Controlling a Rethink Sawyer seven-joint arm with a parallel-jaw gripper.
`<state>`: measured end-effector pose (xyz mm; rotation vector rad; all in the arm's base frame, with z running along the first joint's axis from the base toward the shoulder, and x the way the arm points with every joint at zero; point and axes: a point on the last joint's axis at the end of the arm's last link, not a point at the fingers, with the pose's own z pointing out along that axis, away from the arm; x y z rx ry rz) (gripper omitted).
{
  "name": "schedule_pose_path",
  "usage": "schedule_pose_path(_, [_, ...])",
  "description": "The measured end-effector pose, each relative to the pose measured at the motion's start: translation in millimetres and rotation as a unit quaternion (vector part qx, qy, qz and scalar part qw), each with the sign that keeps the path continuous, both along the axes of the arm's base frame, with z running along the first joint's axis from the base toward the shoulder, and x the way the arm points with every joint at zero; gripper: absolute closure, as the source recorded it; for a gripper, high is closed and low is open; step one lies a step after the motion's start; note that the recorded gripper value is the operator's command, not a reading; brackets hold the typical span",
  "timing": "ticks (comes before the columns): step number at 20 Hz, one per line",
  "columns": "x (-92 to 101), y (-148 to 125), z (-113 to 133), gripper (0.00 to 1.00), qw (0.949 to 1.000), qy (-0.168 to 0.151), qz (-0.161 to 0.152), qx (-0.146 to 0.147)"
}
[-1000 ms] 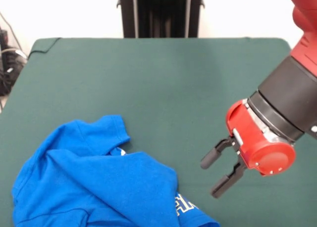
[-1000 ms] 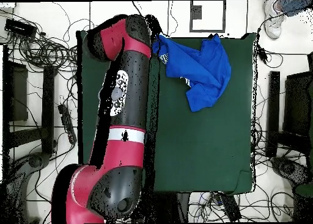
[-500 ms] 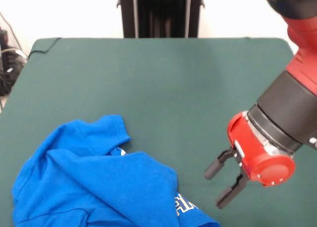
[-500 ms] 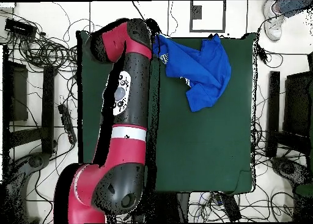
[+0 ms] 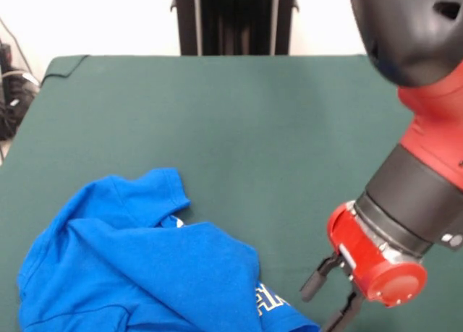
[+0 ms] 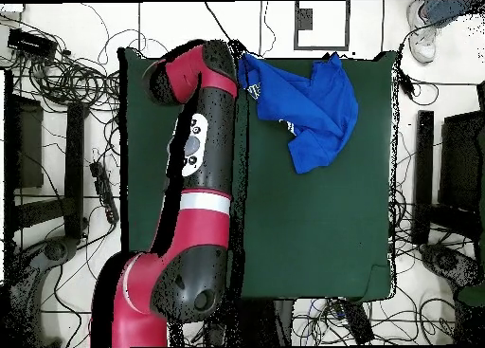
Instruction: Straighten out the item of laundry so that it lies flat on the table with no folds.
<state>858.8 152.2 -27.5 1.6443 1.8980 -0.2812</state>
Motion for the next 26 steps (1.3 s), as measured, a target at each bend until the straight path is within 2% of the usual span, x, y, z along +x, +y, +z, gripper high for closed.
schedule_pose_path(9, [-8.8, -19, -32, 0.0, 0.9999, 0.015, -0.006, 0.0])
schedule_pose_path(16, [-13.7, -23, -42, 0.0, 0.9998, 0.019, -0.005, -0.003])
schedule_pose_path(25, [-11.9, -25, -40, 0.0, 0.9999, 0.015, -0.005, 0.007])
schedule_pose_path(26, [-11.6, -26, -40, 1.0, 0.9998, 0.015, -0.007, 0.009])
